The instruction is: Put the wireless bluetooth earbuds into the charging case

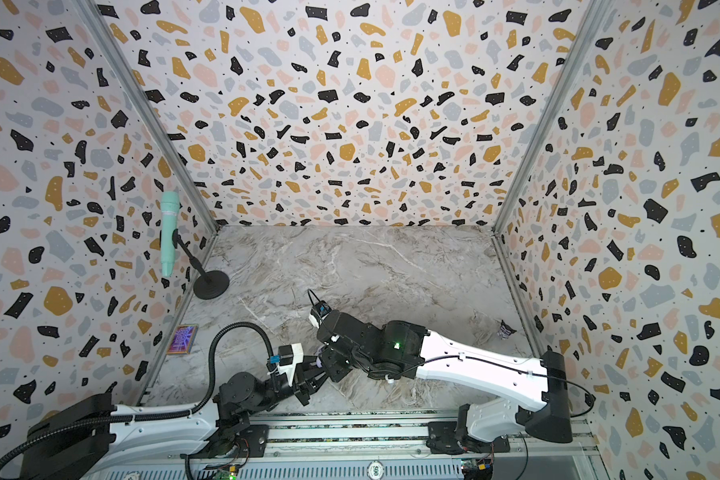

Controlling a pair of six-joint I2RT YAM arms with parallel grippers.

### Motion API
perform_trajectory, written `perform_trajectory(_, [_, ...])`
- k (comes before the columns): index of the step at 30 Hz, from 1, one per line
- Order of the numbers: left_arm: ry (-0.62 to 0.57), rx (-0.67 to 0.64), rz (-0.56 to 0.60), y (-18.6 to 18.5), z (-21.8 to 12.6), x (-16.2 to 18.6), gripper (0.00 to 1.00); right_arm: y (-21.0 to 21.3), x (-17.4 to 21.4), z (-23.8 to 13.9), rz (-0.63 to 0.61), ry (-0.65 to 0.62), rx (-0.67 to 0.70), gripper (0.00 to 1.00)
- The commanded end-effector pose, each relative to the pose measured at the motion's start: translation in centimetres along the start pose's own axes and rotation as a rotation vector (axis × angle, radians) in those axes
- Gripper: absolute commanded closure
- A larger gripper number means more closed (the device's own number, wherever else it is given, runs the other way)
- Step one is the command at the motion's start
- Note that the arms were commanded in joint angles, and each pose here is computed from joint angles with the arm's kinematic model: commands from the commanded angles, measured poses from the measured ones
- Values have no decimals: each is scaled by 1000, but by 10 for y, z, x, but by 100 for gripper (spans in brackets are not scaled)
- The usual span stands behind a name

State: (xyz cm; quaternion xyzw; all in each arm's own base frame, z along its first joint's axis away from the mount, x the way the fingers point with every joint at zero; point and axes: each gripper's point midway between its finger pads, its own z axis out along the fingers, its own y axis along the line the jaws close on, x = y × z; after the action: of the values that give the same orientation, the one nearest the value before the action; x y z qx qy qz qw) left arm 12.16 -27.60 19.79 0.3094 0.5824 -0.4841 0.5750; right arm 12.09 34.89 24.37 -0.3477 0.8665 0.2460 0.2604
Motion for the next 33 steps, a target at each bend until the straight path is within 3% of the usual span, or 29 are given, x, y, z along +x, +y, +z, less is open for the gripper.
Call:
perform_trajectory(1, [-95,51,30,-11,-1,-25,100,-4,2,-3,25,2,-16,79])
perform_trajectory(33, [-99,71,27,-15,-2,-25,100,8,-26,-26,74,-151,-213,85])
